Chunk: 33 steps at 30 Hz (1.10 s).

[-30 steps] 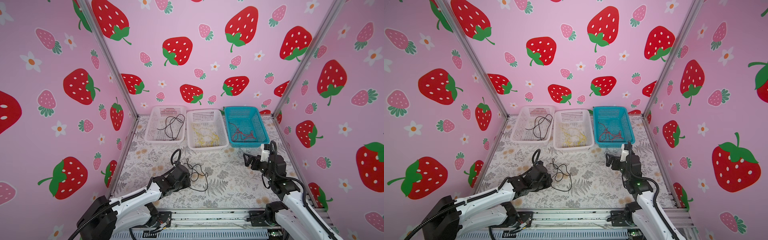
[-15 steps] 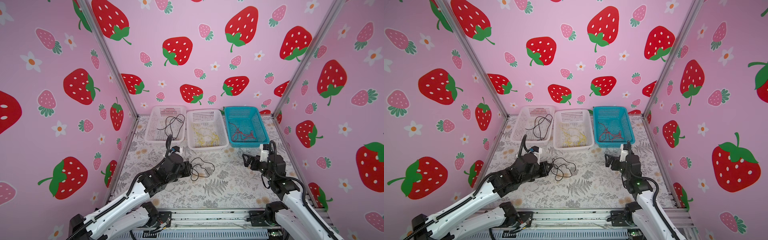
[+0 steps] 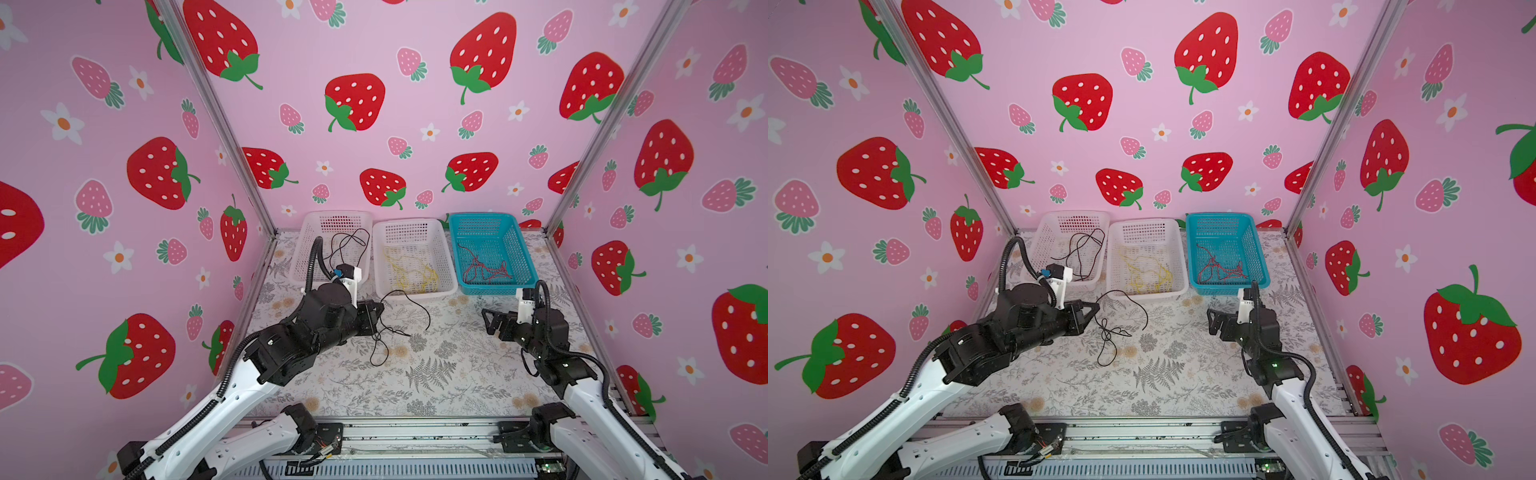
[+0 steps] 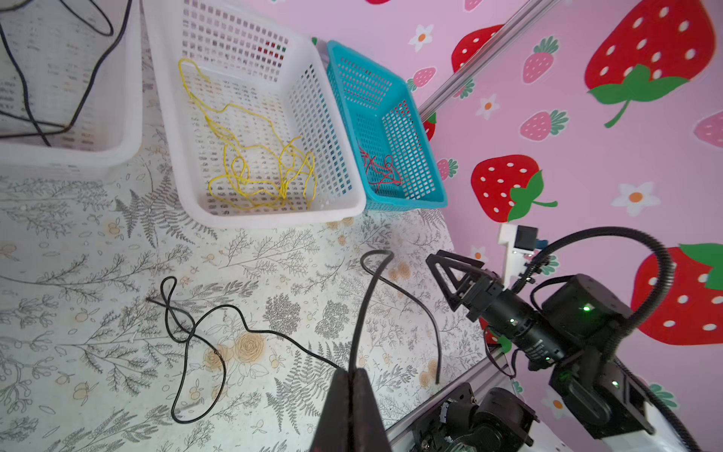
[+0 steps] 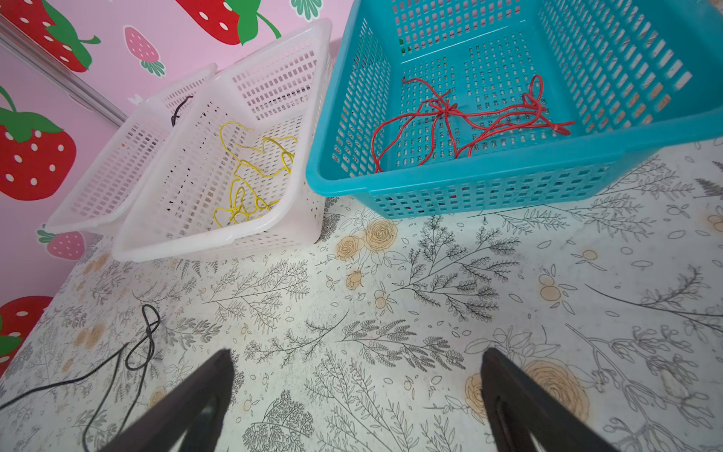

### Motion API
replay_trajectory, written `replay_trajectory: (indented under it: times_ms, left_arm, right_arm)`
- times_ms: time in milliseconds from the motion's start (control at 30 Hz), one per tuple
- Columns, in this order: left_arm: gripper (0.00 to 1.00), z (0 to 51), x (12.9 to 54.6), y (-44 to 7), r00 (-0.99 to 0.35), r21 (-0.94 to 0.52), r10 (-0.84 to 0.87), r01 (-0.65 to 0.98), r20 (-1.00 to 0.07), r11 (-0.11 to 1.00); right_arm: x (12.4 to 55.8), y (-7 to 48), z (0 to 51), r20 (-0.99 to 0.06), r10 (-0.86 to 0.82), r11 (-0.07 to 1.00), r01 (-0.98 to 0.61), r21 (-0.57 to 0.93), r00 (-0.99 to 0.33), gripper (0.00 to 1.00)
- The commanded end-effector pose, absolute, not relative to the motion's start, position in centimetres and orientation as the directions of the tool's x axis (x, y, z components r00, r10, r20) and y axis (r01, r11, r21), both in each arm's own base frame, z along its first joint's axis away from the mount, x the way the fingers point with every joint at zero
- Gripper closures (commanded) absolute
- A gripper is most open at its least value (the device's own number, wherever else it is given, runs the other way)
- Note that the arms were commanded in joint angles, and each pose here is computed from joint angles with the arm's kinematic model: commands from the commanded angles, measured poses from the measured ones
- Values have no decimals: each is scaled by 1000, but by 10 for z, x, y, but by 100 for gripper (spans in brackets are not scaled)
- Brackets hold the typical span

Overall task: Untangle the cables
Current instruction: 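Lift the black wire with the left gripper toward the farthest white basket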

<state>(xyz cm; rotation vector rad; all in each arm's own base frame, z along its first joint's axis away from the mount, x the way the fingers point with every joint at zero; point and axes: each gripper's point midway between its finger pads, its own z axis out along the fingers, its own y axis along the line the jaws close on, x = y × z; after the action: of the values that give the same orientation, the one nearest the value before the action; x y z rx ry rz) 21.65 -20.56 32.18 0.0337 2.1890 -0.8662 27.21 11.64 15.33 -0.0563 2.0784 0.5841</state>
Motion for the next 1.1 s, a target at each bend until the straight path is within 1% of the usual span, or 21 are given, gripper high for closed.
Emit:
replay_trajectory:
  times_ms: [0,300,600,900,1067]
  left_arm:
    - [100,355,215,-200,-656,-519,-195,344,-729,783]
    - [100,434,217,-184,-507,-421,-179,417,-843,805]
    - [100,490,224,-183,-381,-333,-151,474,-912,815]
    - [100,525,225,-171,-282,-288,-166,475,-945,832]
    - [100,532,227,-154,-226,-221,-134,426,-965,877]
  right_arm:
    - [271,120,151,-811,181,878,-280,388,-556,1]
    - [273,118,148,-810,174,887,-269,377,-560,1]
    - [272,118,144,-804,177,888,-261,379,-567,1]
    - [270,116,144,-830,160,906,-254,338,-535,1]
    - [269,113,140,-838,159,914,-243,325,-522,1]
